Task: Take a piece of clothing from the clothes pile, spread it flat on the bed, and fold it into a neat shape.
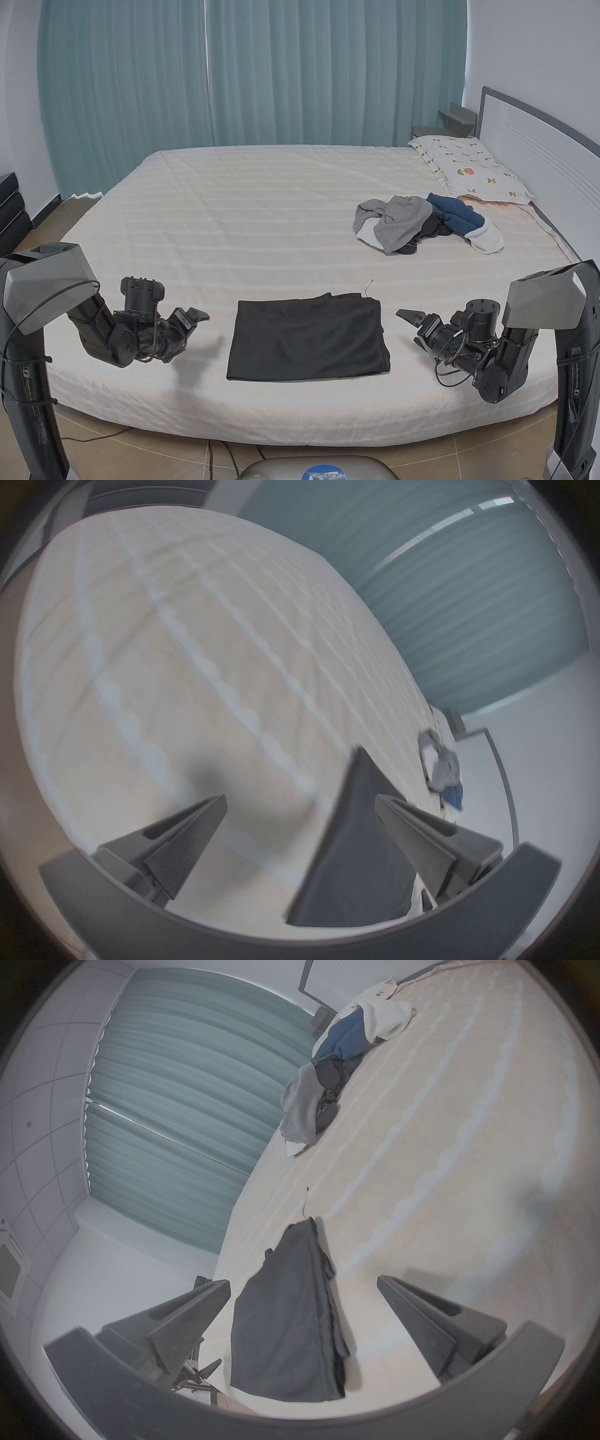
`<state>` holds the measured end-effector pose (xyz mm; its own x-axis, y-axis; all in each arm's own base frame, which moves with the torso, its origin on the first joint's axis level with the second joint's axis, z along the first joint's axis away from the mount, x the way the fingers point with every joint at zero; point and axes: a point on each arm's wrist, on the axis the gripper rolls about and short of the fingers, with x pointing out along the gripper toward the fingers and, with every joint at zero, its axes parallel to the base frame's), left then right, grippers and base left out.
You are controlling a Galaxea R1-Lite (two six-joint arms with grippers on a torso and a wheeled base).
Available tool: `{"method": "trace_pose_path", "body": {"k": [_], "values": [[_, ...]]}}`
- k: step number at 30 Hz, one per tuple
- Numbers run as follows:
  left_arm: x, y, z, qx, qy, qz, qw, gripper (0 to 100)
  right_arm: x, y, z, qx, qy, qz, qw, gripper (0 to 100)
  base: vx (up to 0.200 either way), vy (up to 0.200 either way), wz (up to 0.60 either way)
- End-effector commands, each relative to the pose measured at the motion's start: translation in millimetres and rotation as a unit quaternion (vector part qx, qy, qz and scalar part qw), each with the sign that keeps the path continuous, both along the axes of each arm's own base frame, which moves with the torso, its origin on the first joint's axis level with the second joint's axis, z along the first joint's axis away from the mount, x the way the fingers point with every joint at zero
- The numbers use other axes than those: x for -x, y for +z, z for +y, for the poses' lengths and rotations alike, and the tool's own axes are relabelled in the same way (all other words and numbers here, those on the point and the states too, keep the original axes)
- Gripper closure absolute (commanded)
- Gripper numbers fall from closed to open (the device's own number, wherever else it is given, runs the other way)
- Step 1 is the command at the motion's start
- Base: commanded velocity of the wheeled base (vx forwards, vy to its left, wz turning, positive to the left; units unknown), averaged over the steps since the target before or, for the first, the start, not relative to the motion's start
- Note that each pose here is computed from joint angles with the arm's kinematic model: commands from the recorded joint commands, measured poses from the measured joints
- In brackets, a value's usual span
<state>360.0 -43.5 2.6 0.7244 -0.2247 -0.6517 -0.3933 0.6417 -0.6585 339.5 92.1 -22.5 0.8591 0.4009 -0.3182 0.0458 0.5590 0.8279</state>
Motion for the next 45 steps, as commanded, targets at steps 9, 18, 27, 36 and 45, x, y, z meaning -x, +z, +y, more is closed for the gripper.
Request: {"method": "trace_pose_path", "body": {"k": [9,18,27,36,45], "values": [[-12.8,-8.6,-75.5,-0.053,-0.164,-0.049,0.9838,0,16.7,-20.6,-1.8,0.006,0.005,0.033,0.9994,0,0.0,0.0,0.0],[-33.0,-27.4,-87.0,-0.054,-0.171,-0.055,0.9822,0,18.3,-20.9,-2.2,0.004,0.005,0.032,0.9995,0,0.0,0.0,0.0],[-34.2,-31.5,-87.2,-0.056,-0.169,-0.055,0.9825,0,18.9,-21.0,-2.4,0.005,0.005,0.033,0.9994,0,0.0,0.0,0.0],[-40.6,-27.0,-83.1,-0.06,-0.144,-0.083,0.9842,0,18.7,-21.4,-2.3,0.005,0.005,0.033,0.9994,0,0.0,0.0,0.0],[-44.3,-35.9,-86.6,-0.074,-0.131,-0.088,0.9848,0,18.9,-22.9,-2.4,0.007,0.005,0.035,0.9994,0,0.0,0.0,0.0]]}}
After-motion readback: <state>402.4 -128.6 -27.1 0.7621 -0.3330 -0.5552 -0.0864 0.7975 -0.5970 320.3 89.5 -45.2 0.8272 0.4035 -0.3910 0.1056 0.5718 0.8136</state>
